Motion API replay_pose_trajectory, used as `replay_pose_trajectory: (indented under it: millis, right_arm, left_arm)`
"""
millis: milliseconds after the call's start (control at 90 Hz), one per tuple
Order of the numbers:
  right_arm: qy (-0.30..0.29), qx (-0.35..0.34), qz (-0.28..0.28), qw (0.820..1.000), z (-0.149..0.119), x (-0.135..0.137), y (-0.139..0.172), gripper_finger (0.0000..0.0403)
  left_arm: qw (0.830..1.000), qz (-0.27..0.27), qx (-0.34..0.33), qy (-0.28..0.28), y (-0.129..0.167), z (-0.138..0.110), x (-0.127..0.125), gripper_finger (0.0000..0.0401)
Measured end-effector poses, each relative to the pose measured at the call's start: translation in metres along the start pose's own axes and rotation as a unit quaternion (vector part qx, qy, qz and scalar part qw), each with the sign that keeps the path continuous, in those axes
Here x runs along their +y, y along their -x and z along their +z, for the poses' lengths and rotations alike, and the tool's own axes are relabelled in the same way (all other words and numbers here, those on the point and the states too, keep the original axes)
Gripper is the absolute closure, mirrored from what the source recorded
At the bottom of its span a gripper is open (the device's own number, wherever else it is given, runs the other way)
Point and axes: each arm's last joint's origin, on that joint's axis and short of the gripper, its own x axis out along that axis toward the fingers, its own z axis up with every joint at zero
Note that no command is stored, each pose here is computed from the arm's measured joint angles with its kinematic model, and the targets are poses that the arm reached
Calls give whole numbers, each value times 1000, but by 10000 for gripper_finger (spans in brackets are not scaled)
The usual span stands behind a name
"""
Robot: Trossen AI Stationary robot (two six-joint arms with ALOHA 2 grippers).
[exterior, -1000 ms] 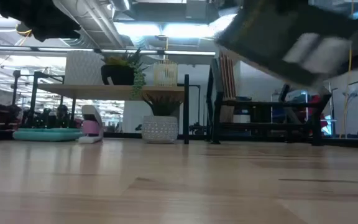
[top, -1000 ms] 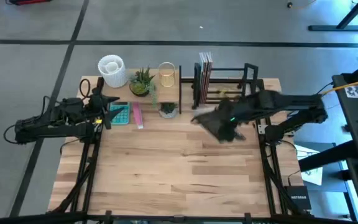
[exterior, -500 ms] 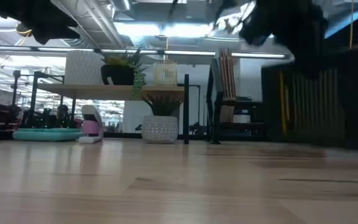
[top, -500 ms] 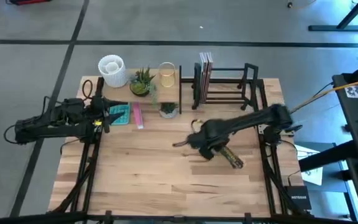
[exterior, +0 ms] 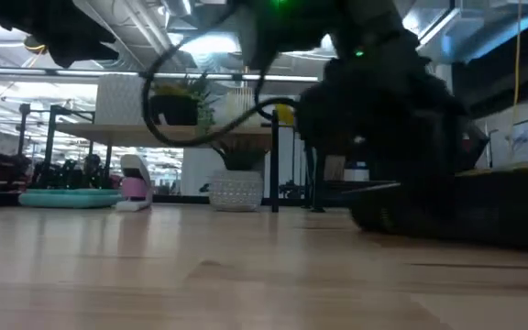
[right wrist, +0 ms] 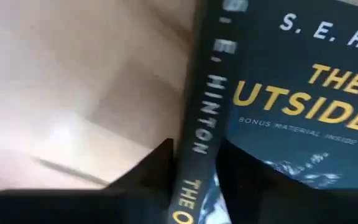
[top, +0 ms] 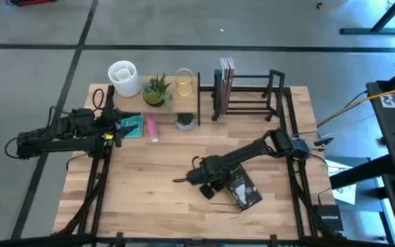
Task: Stock shelves
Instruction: Remove the black book from the bookshelf
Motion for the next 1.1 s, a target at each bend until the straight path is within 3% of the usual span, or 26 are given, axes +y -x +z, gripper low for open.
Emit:
replay_pose_trajectory:
  millis: [89,178,311,456,533,711,911,1100]
  right_arm:
    - [-13,-73,-14,997,11,-5,12,234]
    - [18,-122,-10,992,20,-6,25,190]
    - [141,-160,26,977,8,-8,66,135]
    - [291,-201,2,935,-6,-15,88,112]
    - [330,-210,-29,920,-5,-24,86,115]
    - [364,-183,-64,911,4,-49,54,156]
    - [367,-215,38,904,0,-83,23,222]
    - [234,-221,94,942,-1,-112,-8,250]
  left_arm:
    - [1000,0,0,0,0,0,0,164]
    - [1000,0,0,-2,0,0,0,164]
    - [1000,0,0,-4,0,0,0,164]
    - [1000,0,0,-4,0,0,0,164]
    - [1000,0,0,-4,0,0,0,164]
    - [1000,0,0,-4,0,0,0,164]
    - [1000,0,0,-4,0,0,0,164]
    - [1000,0,0,-4,0,0,0,164]
